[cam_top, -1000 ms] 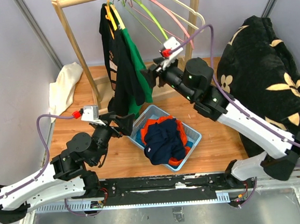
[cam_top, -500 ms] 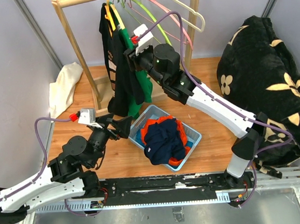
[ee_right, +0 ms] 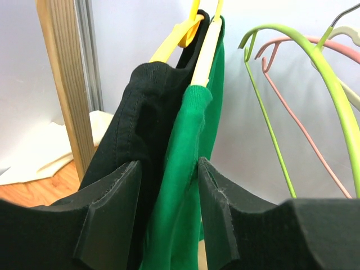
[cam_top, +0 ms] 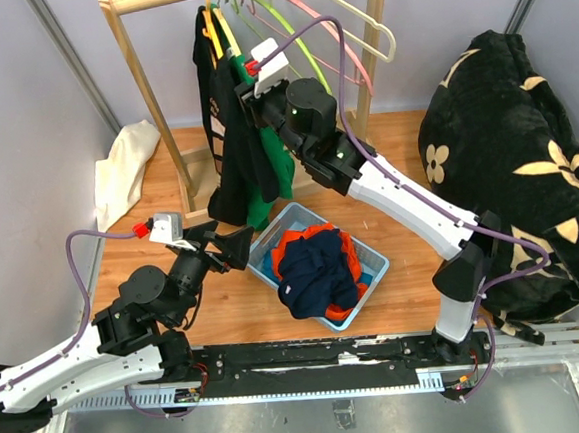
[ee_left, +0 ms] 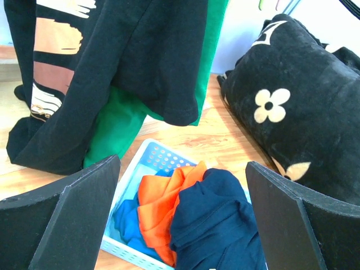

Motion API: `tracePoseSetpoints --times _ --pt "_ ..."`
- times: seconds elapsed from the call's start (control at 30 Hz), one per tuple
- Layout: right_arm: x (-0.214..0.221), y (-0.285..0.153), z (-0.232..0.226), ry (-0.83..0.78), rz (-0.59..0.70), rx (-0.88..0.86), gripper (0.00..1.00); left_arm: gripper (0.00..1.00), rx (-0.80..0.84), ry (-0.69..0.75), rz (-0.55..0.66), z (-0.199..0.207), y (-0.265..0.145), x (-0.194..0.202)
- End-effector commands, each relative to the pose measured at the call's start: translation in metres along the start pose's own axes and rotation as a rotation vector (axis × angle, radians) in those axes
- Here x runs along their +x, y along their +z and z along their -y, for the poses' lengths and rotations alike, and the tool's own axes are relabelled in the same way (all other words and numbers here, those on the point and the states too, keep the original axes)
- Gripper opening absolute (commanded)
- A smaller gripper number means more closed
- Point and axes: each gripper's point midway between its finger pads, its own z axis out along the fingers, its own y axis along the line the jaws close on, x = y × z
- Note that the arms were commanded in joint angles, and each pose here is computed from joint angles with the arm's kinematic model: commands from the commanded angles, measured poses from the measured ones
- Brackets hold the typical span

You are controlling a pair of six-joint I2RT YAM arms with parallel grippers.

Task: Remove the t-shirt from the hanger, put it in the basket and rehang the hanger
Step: Pick up the hanger from the clothesline.

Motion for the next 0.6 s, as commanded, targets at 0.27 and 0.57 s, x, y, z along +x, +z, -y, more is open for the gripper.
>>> tracePoseSetpoints --times 0.27,0.57 --pt "-0.007 0.028 0.018 0.013 0.059 0.121 0.4 0.98 -0.004 -0.003 0.026 0.0 0.0 -0.006" --pt "-0.008 0.021 0.041 0.006 0.06 0.244 0.41 0.98 -0.006 -0.001 0.027 0.0 0.001 -0.006"
